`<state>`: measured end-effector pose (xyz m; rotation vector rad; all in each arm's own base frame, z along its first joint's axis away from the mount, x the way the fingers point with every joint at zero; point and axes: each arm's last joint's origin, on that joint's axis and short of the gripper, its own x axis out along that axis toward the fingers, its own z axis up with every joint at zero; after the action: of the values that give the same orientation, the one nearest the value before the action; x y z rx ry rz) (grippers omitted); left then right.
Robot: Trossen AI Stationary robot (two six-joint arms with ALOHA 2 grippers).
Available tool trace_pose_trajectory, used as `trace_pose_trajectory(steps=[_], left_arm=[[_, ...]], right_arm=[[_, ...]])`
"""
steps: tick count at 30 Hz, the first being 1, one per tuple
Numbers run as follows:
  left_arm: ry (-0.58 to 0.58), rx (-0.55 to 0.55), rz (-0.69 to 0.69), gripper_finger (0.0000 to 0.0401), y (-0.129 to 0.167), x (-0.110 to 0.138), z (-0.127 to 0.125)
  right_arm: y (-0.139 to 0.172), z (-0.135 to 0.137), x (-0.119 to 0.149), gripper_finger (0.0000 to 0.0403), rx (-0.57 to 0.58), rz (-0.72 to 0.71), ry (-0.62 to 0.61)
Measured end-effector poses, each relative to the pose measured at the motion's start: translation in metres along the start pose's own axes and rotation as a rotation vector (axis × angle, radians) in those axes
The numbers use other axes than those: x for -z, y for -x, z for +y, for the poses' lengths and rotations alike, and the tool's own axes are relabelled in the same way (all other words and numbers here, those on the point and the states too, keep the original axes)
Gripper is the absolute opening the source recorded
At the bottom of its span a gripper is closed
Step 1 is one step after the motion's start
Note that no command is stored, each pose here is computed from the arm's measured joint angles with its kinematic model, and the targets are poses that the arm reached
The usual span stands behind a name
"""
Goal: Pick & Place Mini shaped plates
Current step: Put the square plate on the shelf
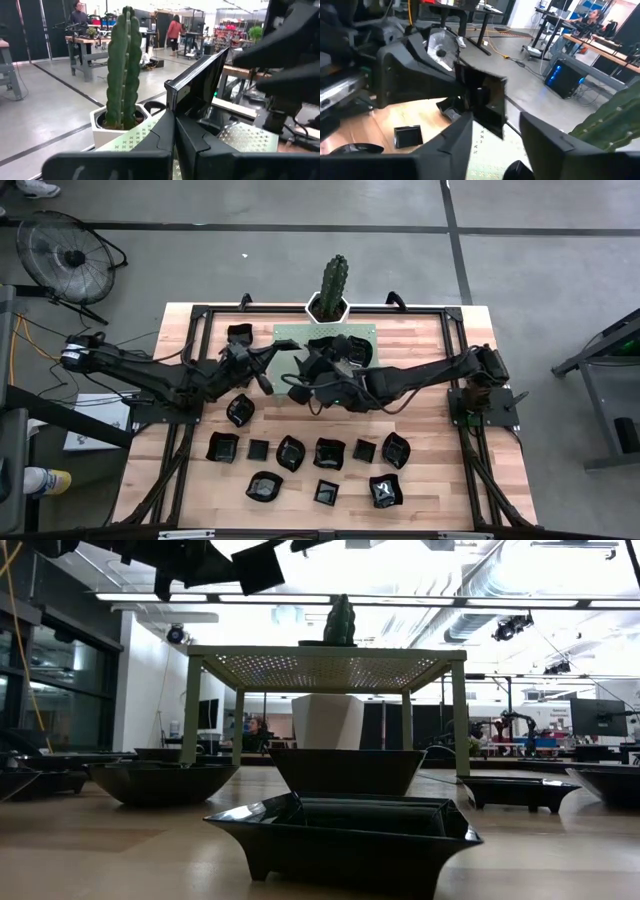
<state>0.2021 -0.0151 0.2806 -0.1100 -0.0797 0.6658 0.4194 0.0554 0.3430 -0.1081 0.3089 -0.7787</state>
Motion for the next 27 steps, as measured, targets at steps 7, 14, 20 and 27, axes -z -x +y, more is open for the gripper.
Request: trace_pose_trajectory(steps=[7,14,20,27], left_arm=[[0.068,-0.022,0.112,0.0,0.001,-0.009,0.016],[0.158,0.107,0.394,0.0,-0.015,-0.035,0.044],[0.265,0.233,0.529,0.0,-0.023,-0.051,0.07],[0.481,0.243,0.69,0.0,-0.029,-0.044,0.092]], right_arm=[[0.025,-0.03,-0.022,0.0222,-0.006,-0.004,-0.102],[0.05,-0.063,-0.04,0.0228,-0.051,0.005,-0.173],[0.067,-0.084,-0.047,0.0227,-0.092,0.029,-0.22],[0.077,-0.097,-0.042,0.0227,-0.141,0.124,-0.25]])
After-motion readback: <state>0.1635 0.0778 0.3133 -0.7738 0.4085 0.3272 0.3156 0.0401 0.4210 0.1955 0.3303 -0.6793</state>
